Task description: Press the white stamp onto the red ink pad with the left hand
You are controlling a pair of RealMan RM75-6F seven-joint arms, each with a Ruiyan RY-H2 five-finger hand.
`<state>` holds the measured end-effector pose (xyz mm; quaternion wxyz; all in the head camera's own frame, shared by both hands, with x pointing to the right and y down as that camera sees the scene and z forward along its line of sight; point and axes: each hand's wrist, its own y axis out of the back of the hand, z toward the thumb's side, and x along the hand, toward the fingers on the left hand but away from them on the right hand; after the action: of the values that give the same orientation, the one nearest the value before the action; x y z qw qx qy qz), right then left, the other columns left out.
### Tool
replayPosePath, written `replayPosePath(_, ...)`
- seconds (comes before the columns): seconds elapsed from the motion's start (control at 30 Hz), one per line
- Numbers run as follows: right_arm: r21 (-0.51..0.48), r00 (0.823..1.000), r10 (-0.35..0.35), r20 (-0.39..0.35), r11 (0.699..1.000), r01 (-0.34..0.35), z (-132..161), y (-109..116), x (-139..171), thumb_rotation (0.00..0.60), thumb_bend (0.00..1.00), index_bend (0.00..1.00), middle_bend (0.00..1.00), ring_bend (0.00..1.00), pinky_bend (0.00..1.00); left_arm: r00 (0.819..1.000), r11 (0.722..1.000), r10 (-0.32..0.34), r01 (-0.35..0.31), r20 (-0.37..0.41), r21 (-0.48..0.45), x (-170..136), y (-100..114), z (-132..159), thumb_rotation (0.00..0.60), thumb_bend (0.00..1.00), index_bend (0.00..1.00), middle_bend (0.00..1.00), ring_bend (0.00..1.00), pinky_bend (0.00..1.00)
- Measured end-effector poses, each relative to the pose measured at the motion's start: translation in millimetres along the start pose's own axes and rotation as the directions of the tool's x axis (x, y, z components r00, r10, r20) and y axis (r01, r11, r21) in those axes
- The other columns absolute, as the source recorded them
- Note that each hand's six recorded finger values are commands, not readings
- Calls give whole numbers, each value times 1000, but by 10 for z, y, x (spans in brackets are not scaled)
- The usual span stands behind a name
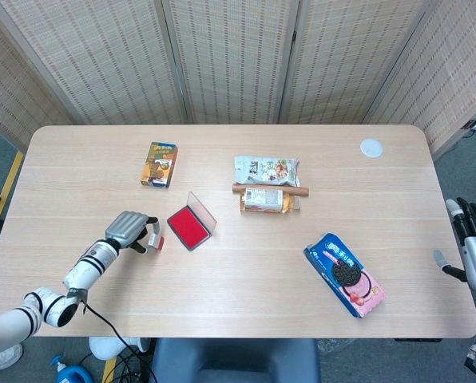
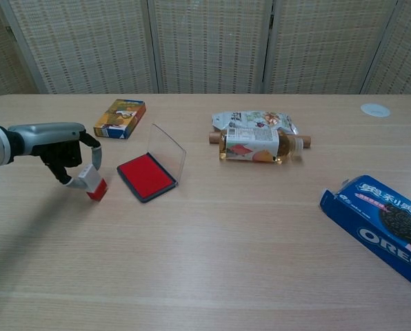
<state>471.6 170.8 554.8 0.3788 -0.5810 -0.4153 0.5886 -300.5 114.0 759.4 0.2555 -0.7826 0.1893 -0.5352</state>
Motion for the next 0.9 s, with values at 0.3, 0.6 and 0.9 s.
replayPosePath(0.3,2,1000,0,-2,1000,0,7,-1,-4,600,293,0,0,0,0,1000,1000,0,0,6,-2,29,-34,1,600,323,620,1000,816,804)
replayPosePath(0.6,2,1000,0,-4,1000,0,13,-1,-1,600,293,0,0,0,0,1000,1000,14,-14,24,-3,31,-10,53,600,115,481,1000,808,805)
replayPosePath(0.9,0,1000,-6,-11,1000,6,25,12,17,600,293,0,0,0,0,999,999,6,-7,39,32,-42,28,108,599,76,336,1000,745,787)
